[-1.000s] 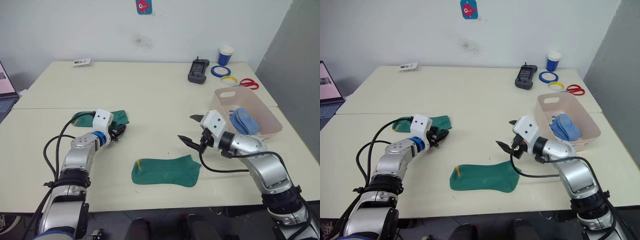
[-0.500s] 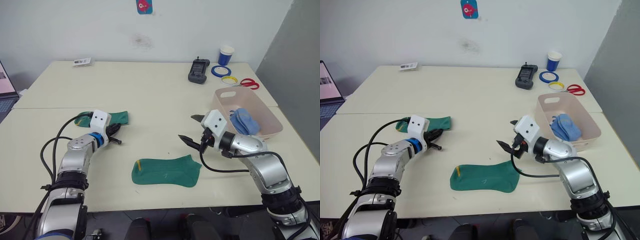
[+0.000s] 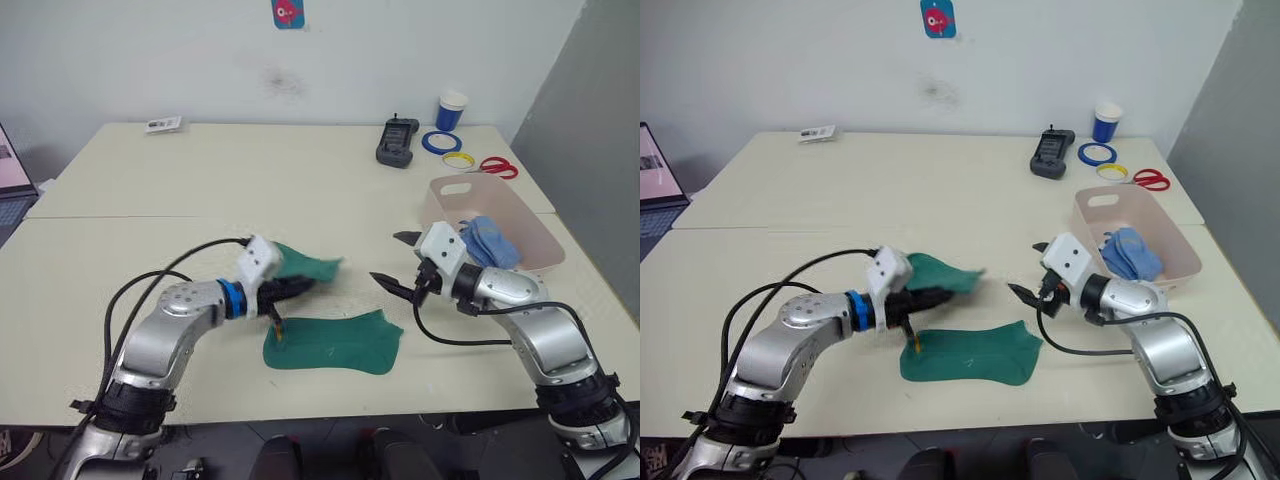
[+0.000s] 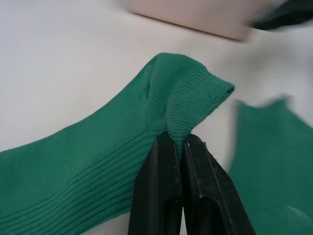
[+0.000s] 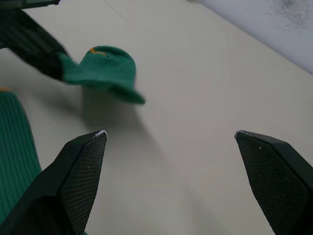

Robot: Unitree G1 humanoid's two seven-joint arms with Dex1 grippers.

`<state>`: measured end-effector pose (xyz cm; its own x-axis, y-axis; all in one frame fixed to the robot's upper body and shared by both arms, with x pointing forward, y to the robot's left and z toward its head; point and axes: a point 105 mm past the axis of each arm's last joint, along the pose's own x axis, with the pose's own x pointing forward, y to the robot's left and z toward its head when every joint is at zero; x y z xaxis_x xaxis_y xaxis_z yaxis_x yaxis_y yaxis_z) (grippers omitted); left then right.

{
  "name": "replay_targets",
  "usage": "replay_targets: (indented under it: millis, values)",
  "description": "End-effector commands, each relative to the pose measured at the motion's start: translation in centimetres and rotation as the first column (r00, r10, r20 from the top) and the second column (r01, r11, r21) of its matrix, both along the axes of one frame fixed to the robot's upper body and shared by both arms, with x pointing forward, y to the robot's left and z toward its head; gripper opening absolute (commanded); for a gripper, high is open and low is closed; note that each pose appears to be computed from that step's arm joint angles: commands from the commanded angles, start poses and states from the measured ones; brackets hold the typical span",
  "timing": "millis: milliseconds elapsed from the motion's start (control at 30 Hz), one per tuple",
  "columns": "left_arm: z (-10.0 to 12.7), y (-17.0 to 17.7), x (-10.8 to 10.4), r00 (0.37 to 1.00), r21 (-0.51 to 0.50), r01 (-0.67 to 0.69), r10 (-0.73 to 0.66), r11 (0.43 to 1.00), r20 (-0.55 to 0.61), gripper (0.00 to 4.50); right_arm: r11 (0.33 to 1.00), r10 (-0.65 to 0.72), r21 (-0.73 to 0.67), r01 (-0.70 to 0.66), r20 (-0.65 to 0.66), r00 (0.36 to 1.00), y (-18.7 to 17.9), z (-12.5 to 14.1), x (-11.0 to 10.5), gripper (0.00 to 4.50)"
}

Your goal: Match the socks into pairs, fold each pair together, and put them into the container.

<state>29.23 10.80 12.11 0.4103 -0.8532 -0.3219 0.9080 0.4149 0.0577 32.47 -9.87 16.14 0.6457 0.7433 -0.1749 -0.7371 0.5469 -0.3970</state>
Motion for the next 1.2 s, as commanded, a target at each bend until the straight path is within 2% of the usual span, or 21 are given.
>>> replay_targets:
  millis: [33, 133, 233, 333, 433, 533, 600, 667, 933, 1133, 1167, 1200]
  values:
    - [0.5, -1.8, -2.3, 0.989, 0.024, 0.15, -0.15, 0.988, 0.008, 0.01, 1.0, 0.001, 0.016, -0.002, 0.05, 0.999, -0.5, 1.3, 0.0, 4.5]
    - [-0.2, -1.7, -4.3, 0.962, 0.112, 0.267, -0.271, 0.957, 0.019, 0.01, 1.0, 0.004, 0.008, -0.005, 0.044, 0.999, -0.7, 1.1, 0.1, 4.5]
    - [-0.2, -1.1, -5.1, 0.945, 0.154, 0.313, -0.323, 0.937, 0.048, 0.01, 1.0, 0.021, -0.003, -0.02, 0.036, 0.999, -0.7, 0.9, 0.2, 4.5]
    - [-1.1, 0.2, -7.0, 0.9, 0.223, 0.411, -0.432, 0.884, 0.053, 0.01, 0.998, 0.066, -0.016, -0.066, 0.019, 0.998, 0.1, 0.3, 0.4, 4.5]
    - [-1.7, 1.2, -7.2, 0.882, 0.273, 0.43, -0.465, 0.861, 0.077, 0.01, 0.993, 0.112, -0.024, -0.111, 0.01, 0.994, 1.0, -0.1, 0.6, 4.5]
    - [-1.7, 1.0, -6.5, 0.899, 0.251, 0.391, -0.426, 0.886, 0.103, 0.01, 0.99, 0.139, -0.023, -0.139, 0.013, 0.99, 1.7, -0.2, 0.7, 4.5]
    - [-1.2, 0.2, -6.1, 0.921, 0.171, 0.359, -0.378, 0.918, 0.097, 0.01, 0.989, 0.15, -0.02, -0.15, 0.015, 0.989, 1.8, -0.1, 0.5, 4.5]
    - [-0.9, -0.3, -6.0, 0.93, 0.133, 0.343, -0.356, 0.93, 0.091, 0.01, 0.986, 0.163, -0.028, -0.163, 0.013, 0.987, 1.8, -0.1, 0.1, 4.5]
    - [1.6, -2.6, -4.5, 0.967, -0.073, 0.246, -0.239, 0.967, 0.087, 0.01, 0.969, 0.229, -0.07, -0.235, -0.086, 0.97, -1.0, 0.6, -2.4, 4.5]
    - [-0.4, -2.9, -7.4, 0.915, 0.013, 0.404, -0.404, 0.915, -0.018, 0.01, 0.979, 0.159, -0.117, -0.169, -0.085, 0.984, -3.3, 0.3, -1.8, 4.5]
    - [-0.7, -2.8, -7.5, 0.912, 0.02, 0.41, -0.409, 0.912, -0.028, 0.37, 0.978, 0.16, -0.121, -0.169, -0.085, 0.984, -3.4, 0.1, -1.9, 4.5]
    - [-0.8, -2.8, -7.5, 0.912, 0.025, 0.41, -0.41, 0.912, -0.031, 0.5, 0.978, 0.161, -0.123, -0.17, -0.085, 0.983, -3.4, 0.1, -2.0, 4.5]
